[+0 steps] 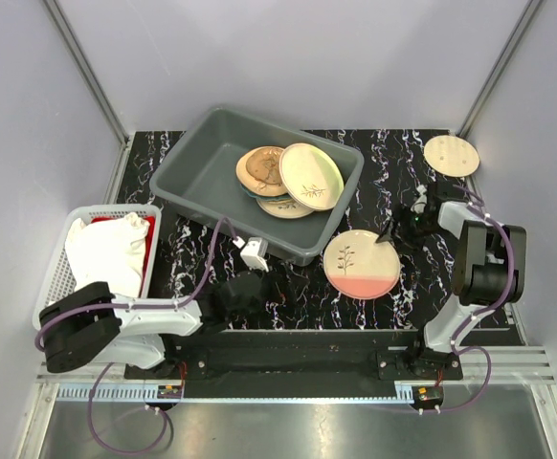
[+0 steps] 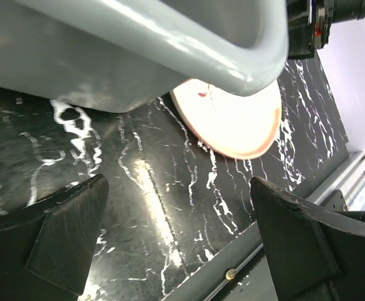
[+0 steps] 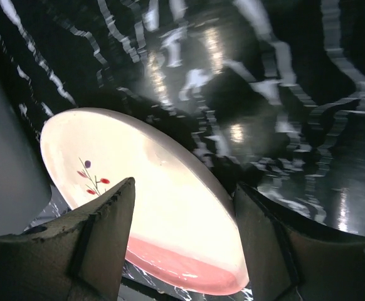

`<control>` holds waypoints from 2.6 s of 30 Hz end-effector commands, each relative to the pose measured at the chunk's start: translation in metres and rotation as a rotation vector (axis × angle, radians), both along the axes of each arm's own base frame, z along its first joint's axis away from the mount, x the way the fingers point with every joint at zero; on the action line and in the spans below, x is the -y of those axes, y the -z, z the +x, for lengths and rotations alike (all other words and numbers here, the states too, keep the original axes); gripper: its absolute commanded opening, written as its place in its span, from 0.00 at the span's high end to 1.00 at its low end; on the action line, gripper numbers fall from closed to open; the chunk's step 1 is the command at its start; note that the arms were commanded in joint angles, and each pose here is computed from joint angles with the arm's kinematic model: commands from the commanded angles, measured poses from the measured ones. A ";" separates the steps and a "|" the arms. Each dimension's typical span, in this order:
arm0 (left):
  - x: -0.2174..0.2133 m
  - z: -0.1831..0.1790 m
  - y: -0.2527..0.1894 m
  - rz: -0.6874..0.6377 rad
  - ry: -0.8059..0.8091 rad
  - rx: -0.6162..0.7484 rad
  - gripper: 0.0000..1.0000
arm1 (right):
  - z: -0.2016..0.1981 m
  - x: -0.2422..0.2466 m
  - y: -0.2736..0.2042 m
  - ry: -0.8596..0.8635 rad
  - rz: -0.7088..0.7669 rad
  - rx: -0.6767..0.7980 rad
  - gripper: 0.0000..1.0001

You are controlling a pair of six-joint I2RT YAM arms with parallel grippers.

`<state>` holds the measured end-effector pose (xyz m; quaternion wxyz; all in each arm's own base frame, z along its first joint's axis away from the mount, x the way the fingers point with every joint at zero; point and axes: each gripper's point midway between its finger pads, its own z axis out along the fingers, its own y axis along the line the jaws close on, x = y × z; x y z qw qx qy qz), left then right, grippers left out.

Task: Place the plates into the plastic bin on the countertop
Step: Move the plate to the corner of the board, then pick up the plate from the corner of the board.

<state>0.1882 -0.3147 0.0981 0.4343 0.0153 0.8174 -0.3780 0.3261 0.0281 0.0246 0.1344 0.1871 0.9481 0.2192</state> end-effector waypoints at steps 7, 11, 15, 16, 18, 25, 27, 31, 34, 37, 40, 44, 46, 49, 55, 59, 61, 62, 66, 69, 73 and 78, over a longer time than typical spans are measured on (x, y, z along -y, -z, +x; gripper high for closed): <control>-0.022 0.003 0.011 -0.051 -0.102 -0.012 0.01 | -0.044 -0.064 0.005 -0.171 0.016 -0.105 0.28; -0.022 -0.003 0.023 -0.125 -0.109 -0.063 0.01 | -0.066 -0.087 0.003 -0.217 0.030 -0.132 0.28; -0.021 -0.008 0.040 -0.125 -0.096 -0.102 0.04 | -0.086 -0.104 0.006 -0.218 0.036 -0.174 0.28; -0.019 -0.008 0.041 -0.136 -0.094 -0.112 0.05 | -0.093 -0.103 0.012 -0.207 0.021 -0.195 0.28; -0.010 -0.010 0.042 -0.154 -0.066 -0.117 0.06 | -0.095 -0.102 0.015 -0.186 0.012 -0.208 0.28; 0.015 -0.019 0.060 -0.176 -0.001 -0.214 0.27 | -0.093 -0.068 0.005 -0.031 -0.178 -0.192 0.27; 0.016 -0.023 0.068 -0.176 0.005 -0.243 0.32 | -0.096 -0.067 -0.002 0.005 -0.176 -0.182 0.27; 0.016 -0.029 0.082 -0.140 0.001 -0.286 0.40 | -0.121 -0.047 0.003 0.052 -0.271 -0.234 0.25; 0.016 -0.031 0.092 -0.081 -0.001 -0.302 0.44 | -0.133 -0.055 0.008 0.049 -0.222 -0.281 0.25; 0.014 -0.033 0.098 -0.059 -0.011 -0.318 0.47 | -0.136 -0.063 0.011 0.057 -0.185 -0.289 0.25; 0.010 -0.036 0.107 -0.035 -0.017 -0.340 0.51 | -0.137 -0.069 0.006 0.053 -0.145 -0.278 0.25; 0.009 -0.040 0.115 -0.013 -0.006 -0.357 0.55 | -0.138 -0.074 0.007 0.011 -0.120 -0.294 0.26; 0.010 -0.042 0.116 -0.006 0.001 -0.359 0.55 | -0.139 -0.089 0.005 -0.036 -0.039 -0.312 0.27; 0.008 -0.044 0.119 0.003 0.005 -0.363 0.58 | -0.142 -0.113 0.003 -0.106 0.079 -0.316 0.30; 0.005 -0.046 0.122 0.004 0.006 -0.374 0.75 | -0.136 -0.138 -0.012 -0.126 0.221 -0.232 0.33; 0.007 -0.047 0.124 0.007 0.012 -0.381 0.83 | -0.127 -0.144 -0.029 -0.122 0.268 -0.170 0.36; 0.005 -0.047 0.124 0.004 0.008 -0.382 0.85 | -0.123 -0.145 -0.033 -0.114 0.272 -0.147 0.38; 0.005 -0.047 0.124 0.002 0.006 -0.382 0.86 | -0.122 -0.146 -0.035 -0.112 0.278 -0.139 0.39; 0.004 -0.047 0.125 0.002 0.001 -0.387 0.88 | -0.117 -0.155 -0.046 -0.085 0.357 -0.085 0.44; 0.003 -0.050 0.128 -0.003 0.001 -0.397 0.91 | -0.109 -0.163 -0.064 -0.052 0.438 -0.003 0.44; 0.002 -0.050 0.129 -0.004 -0.001 -0.405 0.92 | -0.100 -0.164 -0.092 -0.022 0.488 0.104 0.45; 0.002 -0.052 0.132 -0.007 -0.003 -0.417 0.95 | -0.102 -0.165 -0.091 -0.011 0.502 0.111 0.46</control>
